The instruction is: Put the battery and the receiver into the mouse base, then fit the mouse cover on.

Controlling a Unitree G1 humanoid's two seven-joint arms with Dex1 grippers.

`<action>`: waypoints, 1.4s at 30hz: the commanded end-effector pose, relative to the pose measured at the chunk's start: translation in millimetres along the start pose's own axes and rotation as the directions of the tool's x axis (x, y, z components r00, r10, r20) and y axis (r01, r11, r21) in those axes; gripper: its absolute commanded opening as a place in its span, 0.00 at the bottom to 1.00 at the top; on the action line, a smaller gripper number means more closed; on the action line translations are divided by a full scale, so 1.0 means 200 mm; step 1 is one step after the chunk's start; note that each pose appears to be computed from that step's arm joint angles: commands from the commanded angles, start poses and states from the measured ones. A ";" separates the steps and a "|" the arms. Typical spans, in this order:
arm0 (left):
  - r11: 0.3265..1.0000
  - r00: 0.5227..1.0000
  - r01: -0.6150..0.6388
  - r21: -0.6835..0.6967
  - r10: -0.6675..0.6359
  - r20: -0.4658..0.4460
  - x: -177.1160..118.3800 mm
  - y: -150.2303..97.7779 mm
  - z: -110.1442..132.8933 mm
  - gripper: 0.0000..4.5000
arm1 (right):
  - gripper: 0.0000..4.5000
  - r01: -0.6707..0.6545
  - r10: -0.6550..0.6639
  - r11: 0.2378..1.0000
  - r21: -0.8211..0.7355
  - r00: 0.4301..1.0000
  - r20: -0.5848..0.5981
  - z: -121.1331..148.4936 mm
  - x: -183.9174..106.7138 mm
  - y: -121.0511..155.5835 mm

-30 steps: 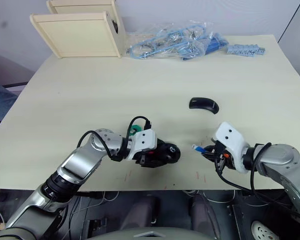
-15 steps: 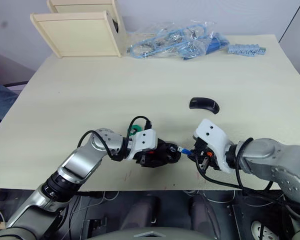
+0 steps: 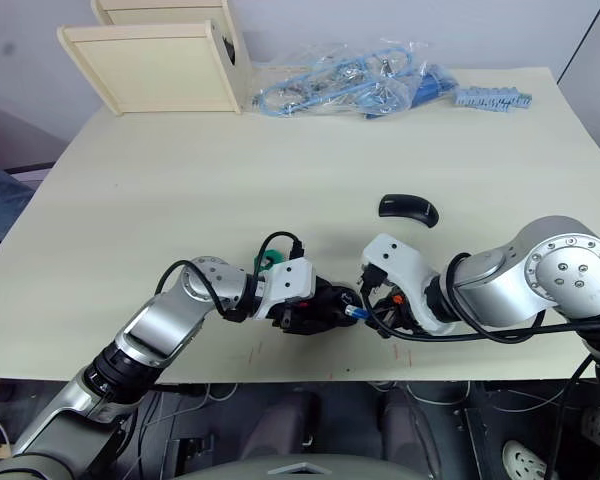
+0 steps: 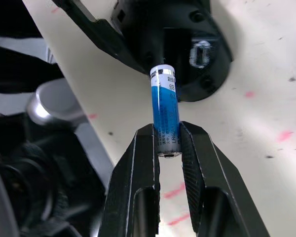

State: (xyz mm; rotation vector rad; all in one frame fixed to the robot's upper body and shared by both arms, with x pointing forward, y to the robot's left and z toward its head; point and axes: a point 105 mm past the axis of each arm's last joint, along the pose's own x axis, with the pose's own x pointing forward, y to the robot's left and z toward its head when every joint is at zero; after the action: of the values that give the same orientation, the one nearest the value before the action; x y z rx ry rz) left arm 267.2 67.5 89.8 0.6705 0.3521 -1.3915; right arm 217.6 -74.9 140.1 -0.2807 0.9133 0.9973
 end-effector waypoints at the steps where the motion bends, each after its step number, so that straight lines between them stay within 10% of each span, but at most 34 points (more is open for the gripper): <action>1: 1.000 1.000 0.006 0.000 -0.006 -0.016 0.01 -0.02 -0.01 0.65 | 0.03 0.021 -0.022 0.999 0.030 0.999 0.027 0.04 0.02 0.00; 42: 1.000 0.999 0.025 -0.005 -0.025 -0.022 0.02 -0.04 -0.04 0.65 | 0.03 0.079 -0.077 0.992 0.102 0.997 -0.018 0.15 0.19 -0.06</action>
State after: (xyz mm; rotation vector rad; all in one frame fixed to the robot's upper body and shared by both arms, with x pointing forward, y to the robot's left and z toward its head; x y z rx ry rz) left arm 266.0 69.7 90.1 0.6752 0.3526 -1.3905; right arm 247.4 -44.3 122.8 -0.2425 0.9799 0.8786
